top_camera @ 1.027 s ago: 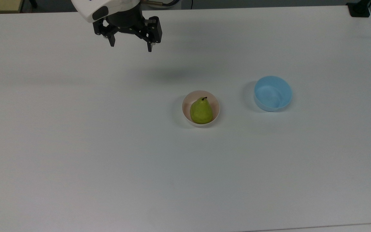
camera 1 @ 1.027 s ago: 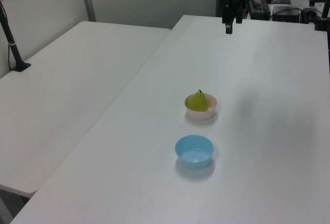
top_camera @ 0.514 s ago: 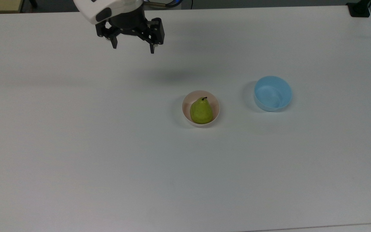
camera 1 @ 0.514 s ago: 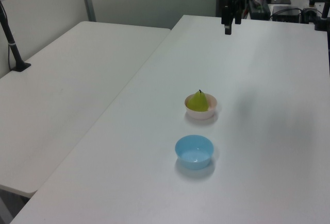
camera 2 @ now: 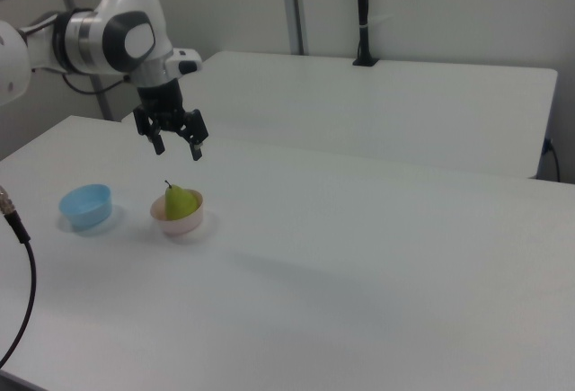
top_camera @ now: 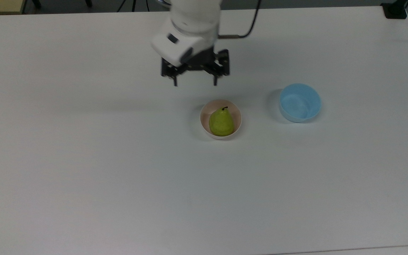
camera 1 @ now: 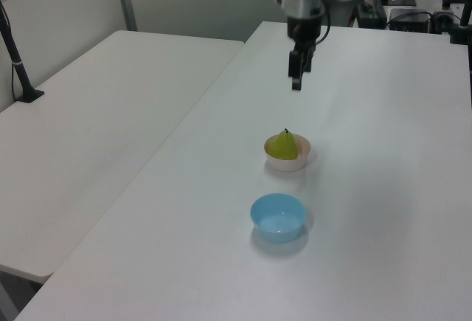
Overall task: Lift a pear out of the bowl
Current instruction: 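Move the open gripper over the pink bowl and lower onto the pear, then close the gripper around the green pear inside the pink bowl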
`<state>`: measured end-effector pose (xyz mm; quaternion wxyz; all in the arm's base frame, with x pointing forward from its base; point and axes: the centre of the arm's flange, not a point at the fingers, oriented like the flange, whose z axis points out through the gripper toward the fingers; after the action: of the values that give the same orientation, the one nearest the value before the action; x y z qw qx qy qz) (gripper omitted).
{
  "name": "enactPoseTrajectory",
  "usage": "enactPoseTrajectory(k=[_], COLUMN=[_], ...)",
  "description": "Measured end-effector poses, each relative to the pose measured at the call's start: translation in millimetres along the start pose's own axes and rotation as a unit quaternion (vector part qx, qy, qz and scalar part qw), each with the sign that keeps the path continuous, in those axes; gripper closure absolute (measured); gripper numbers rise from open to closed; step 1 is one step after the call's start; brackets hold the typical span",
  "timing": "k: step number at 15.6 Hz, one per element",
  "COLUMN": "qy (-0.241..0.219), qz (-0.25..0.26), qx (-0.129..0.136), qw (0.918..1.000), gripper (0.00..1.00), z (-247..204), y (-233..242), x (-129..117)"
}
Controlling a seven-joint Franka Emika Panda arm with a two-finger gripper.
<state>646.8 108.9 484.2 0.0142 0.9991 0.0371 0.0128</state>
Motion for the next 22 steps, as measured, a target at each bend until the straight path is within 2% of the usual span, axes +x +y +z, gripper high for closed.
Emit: enactPoseTrajectory(k=[5,10,15,17,22], qy=[0.005,-0.004,-0.013,-0.017,-0.028], qz=[-0.030,-0.048,-0.067,-0.071,-0.093], qx=[0.001,-0.002,-0.035,-0.042,-0.060], qw=[0.9995,0.9988,0.9970,0.9964,0.9934], gripper=[0.00,0.00,0.02,0.06,0.08], z=[60,113,133,139,158], y=[-43,-70,-69,-69,-84], x=[19,27,28,28,24])
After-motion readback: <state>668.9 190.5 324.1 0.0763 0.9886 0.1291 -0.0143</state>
